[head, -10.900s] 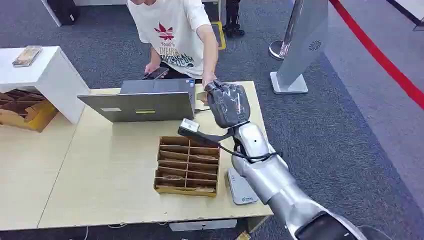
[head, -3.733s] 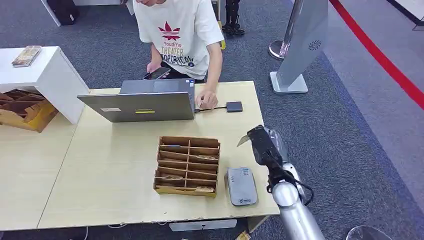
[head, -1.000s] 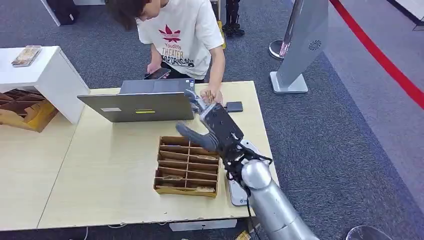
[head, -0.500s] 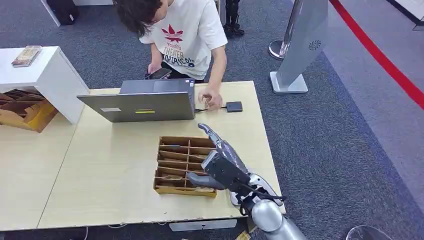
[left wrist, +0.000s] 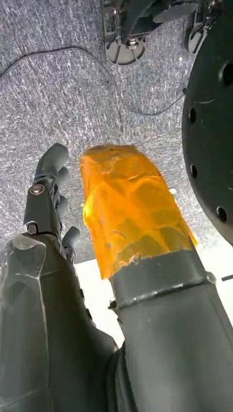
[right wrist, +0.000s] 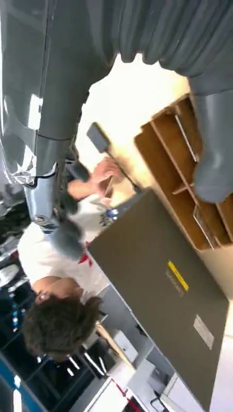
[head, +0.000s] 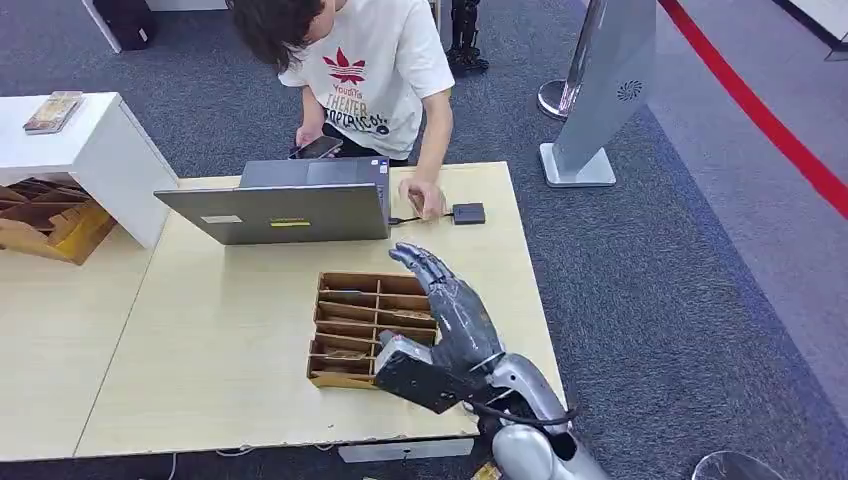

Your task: Pass the card to the sensor for recognition and then transmit it.

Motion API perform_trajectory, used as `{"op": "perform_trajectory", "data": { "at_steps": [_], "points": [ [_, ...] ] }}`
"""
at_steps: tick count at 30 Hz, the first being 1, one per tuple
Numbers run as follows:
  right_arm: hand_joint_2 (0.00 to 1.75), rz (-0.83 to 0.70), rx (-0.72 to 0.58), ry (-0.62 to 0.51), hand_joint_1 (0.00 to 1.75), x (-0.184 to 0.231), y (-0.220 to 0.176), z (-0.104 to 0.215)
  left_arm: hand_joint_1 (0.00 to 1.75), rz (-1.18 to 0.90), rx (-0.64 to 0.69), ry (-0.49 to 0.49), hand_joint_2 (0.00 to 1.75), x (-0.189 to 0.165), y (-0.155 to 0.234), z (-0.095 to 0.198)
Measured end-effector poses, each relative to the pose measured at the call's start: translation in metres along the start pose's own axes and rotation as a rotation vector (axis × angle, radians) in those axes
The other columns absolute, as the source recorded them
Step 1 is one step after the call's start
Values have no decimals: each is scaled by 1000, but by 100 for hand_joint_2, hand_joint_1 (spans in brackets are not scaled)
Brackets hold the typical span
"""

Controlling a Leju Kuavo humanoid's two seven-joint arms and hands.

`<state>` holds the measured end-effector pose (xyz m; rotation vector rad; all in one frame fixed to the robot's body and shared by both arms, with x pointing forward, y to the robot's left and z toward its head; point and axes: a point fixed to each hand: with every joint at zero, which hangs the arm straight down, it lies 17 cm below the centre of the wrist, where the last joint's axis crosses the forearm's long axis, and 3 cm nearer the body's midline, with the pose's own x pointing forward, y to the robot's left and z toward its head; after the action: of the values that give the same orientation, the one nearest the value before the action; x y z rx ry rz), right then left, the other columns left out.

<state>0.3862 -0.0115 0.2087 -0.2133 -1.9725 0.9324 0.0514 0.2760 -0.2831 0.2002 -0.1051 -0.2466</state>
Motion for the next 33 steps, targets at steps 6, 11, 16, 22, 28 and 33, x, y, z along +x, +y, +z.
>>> {"op": "perform_trajectory", "data": {
  "at_steps": [6,11,16,22,28,33],
  "points": [
    [175,126,-12,-34,175,7,4,1,0,-37,3,-16,0,5,1,0],
    [175,200,-23,-46,175,10,5,2,0,-73,3,-28,0,9,2,0],
    [175,380,-61,-54,127,9,1,3,0,-130,4,-28,0,9,2,0],
    [175,477,1,-45,66,-4,24,7,0,-171,12,-37,0,14,4,0],
    [175,514,41,-37,77,-14,36,5,0,-189,16,-46,0,20,5,0],
    [175,539,51,-20,93,-23,37,3,0,-205,18,-47,0,21,6,0]
  ]
}}
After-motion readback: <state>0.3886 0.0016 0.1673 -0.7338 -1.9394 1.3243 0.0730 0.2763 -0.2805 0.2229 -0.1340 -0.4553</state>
